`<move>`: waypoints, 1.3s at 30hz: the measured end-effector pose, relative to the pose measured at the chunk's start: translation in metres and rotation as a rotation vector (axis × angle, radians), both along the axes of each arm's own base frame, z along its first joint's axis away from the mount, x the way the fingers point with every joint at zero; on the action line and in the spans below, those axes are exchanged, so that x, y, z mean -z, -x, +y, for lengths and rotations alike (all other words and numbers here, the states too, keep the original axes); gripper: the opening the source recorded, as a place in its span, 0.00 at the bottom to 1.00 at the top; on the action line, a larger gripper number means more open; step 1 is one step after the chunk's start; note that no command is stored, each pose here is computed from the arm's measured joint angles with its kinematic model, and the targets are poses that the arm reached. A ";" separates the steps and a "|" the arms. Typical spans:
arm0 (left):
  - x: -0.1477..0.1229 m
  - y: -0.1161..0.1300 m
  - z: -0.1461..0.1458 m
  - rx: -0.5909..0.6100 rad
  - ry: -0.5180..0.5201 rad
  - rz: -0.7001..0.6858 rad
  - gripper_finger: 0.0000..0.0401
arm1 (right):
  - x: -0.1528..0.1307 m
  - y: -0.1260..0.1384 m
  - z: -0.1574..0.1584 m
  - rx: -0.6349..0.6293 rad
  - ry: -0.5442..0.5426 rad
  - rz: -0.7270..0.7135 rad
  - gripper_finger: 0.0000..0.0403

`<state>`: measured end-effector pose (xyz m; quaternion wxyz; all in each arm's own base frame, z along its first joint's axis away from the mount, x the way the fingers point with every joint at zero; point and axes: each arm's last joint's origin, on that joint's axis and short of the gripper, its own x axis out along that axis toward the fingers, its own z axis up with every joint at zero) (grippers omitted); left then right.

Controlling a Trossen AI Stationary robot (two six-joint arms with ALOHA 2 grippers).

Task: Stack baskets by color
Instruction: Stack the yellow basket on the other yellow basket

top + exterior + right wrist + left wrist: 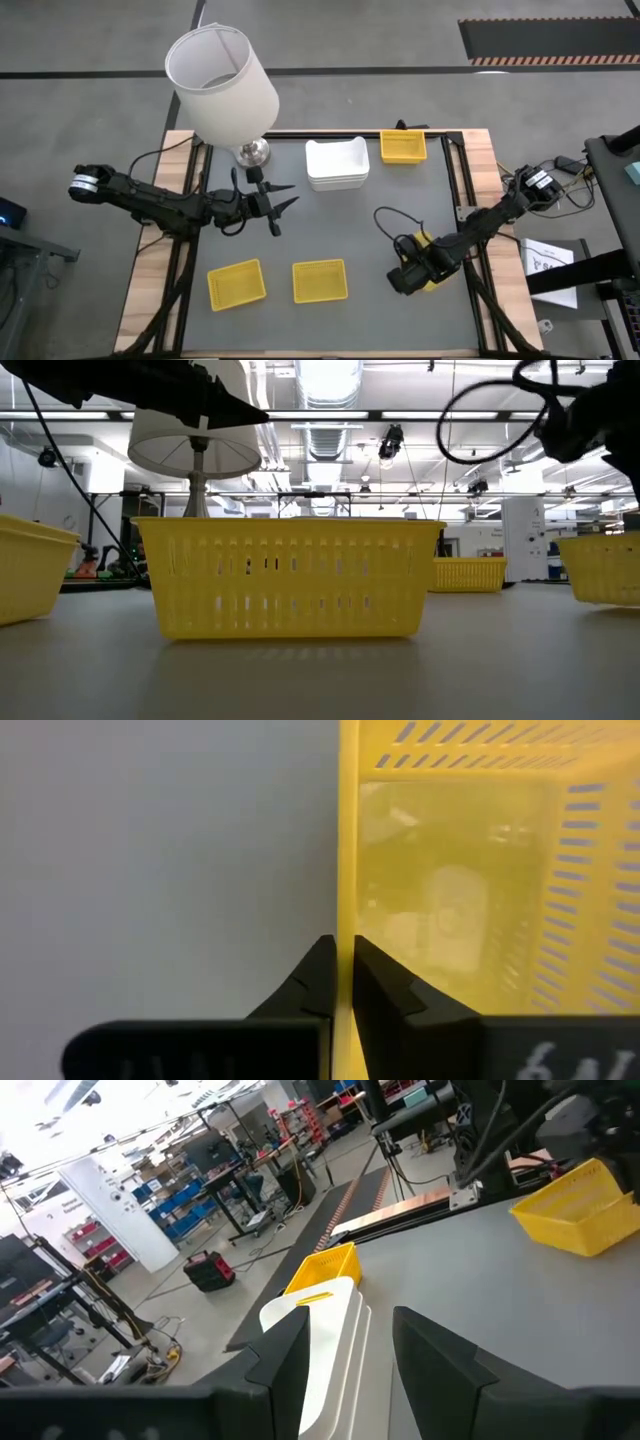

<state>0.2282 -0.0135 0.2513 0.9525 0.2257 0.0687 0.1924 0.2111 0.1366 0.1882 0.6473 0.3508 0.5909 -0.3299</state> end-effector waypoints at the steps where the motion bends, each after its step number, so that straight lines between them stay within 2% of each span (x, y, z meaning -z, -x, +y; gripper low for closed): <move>1: 0.000 0.000 0.000 0.000 0.003 -0.002 0.32 | -0.002 -0.001 0.000 -0.050 0.005 -0.009 0.03; 8: 0.001 0.000 0.000 -0.002 0.090 -0.035 0.32 | -0.023 -0.017 0.000 -0.456 0.153 -0.122 0.03; 14: 0.003 -0.001 -0.001 -0.002 0.148 -0.054 0.32 | -0.051 -0.037 -0.006 -0.674 0.292 -0.212 0.03; 23: 0.003 -0.001 -0.001 -0.002 0.214 -0.080 0.32 | -0.075 -0.055 -0.009 -0.893 0.429 -0.309 0.03; 34: 0.003 -0.001 -0.007 0.024 0.216 -0.077 0.32 | -0.089 -0.075 0.001 -1.053 0.527 -0.533 0.03; 39: 0.003 -0.001 -0.008 0.031 0.217 -0.080 0.32 | -0.088 -0.094 0.012 -1.161 0.542 -0.618 0.03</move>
